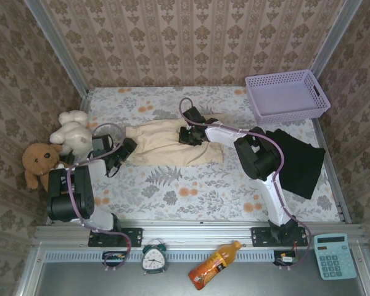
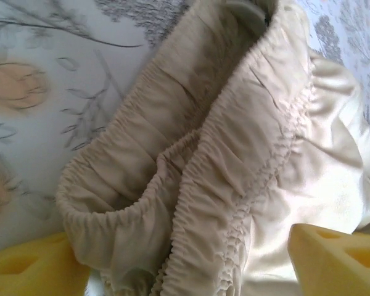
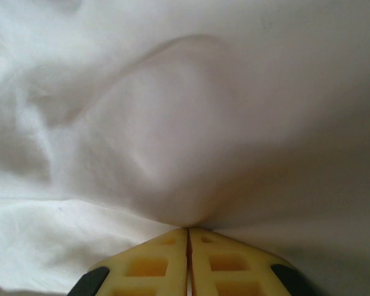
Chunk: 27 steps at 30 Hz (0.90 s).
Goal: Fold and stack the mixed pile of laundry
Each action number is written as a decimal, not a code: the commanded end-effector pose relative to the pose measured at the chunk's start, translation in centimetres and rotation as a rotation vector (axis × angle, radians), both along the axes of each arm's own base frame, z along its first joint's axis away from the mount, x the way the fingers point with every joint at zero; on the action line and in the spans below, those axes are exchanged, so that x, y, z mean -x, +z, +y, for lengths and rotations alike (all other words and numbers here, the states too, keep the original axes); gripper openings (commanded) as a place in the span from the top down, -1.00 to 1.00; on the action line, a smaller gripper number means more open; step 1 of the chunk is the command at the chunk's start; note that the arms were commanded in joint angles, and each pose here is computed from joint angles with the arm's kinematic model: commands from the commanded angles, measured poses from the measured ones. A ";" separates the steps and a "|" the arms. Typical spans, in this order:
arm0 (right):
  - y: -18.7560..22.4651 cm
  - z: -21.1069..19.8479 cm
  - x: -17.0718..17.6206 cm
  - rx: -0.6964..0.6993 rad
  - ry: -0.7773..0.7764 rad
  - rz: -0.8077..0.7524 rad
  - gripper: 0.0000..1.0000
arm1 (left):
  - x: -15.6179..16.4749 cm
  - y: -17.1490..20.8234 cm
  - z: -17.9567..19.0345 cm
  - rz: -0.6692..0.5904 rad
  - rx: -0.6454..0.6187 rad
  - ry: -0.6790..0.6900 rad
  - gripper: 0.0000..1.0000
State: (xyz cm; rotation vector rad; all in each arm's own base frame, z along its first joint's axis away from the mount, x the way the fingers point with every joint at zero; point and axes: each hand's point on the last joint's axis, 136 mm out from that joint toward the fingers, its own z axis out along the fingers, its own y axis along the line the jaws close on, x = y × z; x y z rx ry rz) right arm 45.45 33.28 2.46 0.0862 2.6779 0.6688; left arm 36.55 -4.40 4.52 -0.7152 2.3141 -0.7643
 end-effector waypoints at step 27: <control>8.3 -6.6 3.3 -0.171 -0.012 -0.070 0.57 | -0.2 13.2 -14.1 -0.335 -0.534 -0.571 1.00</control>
